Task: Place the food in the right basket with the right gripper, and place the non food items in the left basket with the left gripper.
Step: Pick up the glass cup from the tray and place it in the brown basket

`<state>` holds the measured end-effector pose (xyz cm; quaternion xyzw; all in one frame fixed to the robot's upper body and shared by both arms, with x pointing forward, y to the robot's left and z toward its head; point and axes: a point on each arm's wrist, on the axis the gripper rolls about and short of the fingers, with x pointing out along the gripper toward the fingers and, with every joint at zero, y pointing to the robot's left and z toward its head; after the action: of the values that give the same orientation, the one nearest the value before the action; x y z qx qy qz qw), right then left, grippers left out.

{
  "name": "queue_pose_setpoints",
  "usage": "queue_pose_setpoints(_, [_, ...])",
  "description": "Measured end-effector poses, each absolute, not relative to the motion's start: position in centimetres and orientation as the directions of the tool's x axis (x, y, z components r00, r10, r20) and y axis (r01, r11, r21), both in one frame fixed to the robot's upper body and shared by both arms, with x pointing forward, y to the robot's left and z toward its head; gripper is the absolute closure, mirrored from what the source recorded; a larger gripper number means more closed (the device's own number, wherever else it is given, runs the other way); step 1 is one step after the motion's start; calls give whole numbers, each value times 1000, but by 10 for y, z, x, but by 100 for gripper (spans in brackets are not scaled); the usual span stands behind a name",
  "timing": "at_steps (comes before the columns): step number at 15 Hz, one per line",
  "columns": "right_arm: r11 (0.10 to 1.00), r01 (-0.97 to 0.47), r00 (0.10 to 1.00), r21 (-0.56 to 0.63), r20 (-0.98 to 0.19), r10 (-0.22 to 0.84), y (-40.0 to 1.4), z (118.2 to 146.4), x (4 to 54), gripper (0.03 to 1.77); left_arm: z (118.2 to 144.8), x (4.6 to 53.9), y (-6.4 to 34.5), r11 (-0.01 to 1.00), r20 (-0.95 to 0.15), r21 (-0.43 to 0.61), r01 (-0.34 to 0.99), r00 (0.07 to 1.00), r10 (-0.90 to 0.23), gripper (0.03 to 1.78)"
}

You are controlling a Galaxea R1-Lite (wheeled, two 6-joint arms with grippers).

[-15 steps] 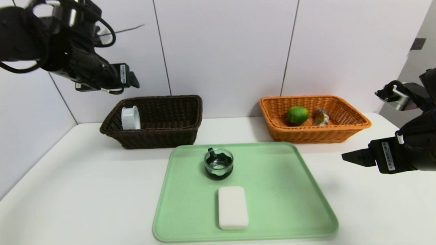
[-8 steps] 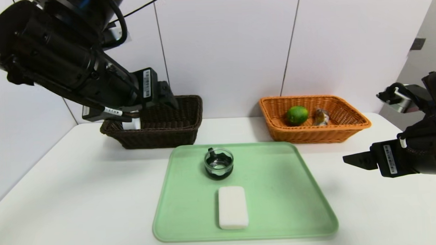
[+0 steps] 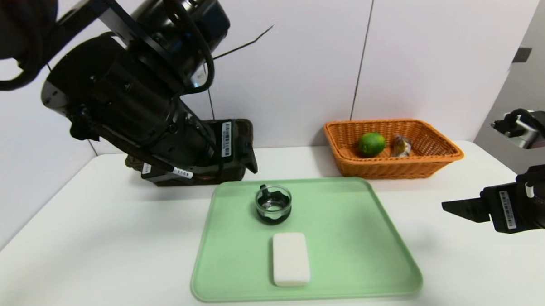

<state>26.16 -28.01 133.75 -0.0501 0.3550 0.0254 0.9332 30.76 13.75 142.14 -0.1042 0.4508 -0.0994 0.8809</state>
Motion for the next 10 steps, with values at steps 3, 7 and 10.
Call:
queue_pose_setpoints(3, [994, -84, 759, -71, -651, 18, -281, 1341, 258, 10, 1406, 319, 127, 968, -802, -238, 77, 546, -241, 13])
queue_pose_setpoints(7, [996, -84, 832, -25, -552, 56, -278, 1348, 264, 10, 1381, 340, 111, 979, -833, -185, 84, 515, -202, 12])
queue_pose_setpoints(10, [997, -79, 837, -9, -544, 61, -277, 1346, 266, 10, 1362, 357, 100, 983, -845, -160, 85, 503, -181, 12])
